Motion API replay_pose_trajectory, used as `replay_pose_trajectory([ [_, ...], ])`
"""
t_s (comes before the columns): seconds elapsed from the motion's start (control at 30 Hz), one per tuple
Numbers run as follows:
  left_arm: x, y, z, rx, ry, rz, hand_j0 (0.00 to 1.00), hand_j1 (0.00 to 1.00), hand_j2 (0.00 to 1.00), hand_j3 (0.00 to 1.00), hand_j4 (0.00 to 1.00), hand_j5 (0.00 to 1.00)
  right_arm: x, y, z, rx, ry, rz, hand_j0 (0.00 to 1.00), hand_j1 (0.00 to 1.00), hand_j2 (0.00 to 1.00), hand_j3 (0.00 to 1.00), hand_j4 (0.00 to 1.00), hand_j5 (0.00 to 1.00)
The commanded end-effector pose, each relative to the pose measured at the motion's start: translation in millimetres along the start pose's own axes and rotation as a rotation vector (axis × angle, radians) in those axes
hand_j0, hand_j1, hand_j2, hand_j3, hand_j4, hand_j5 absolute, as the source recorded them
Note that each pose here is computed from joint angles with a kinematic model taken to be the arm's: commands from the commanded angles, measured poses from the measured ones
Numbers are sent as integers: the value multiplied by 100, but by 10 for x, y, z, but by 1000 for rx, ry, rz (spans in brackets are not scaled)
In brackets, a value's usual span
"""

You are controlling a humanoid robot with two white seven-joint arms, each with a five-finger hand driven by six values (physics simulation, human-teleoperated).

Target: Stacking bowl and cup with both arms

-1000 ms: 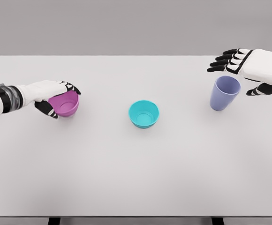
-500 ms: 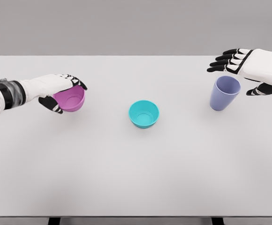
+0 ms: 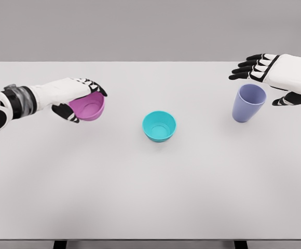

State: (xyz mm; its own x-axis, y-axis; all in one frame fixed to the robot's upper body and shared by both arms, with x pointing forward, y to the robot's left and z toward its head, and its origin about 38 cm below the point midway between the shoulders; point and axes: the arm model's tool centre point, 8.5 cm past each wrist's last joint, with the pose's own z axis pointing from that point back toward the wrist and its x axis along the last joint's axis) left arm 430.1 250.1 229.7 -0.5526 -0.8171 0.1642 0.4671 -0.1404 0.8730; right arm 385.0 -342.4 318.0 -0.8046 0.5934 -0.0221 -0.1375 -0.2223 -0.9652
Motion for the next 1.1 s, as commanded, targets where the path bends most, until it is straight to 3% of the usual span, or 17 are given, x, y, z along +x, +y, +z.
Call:
replay_pose_trajectory([
  [0.0,81,16,-28,9,-23,-3,71,71,71,71,71,71,-2,-5,3,-3,1,-5,100,100,100,100,100,100],
  [0.43,365,128,-163,39,-99,-18,71,71,71,71,71,71,-2,-5,3,-3,1,-5,100,100,100,100,100,100],
  [1.07,641,143,-316,38,-174,-35,71,71,71,71,71,71,-3,-6,7,-2,1,-4,100,100,100,100,100,100],
])
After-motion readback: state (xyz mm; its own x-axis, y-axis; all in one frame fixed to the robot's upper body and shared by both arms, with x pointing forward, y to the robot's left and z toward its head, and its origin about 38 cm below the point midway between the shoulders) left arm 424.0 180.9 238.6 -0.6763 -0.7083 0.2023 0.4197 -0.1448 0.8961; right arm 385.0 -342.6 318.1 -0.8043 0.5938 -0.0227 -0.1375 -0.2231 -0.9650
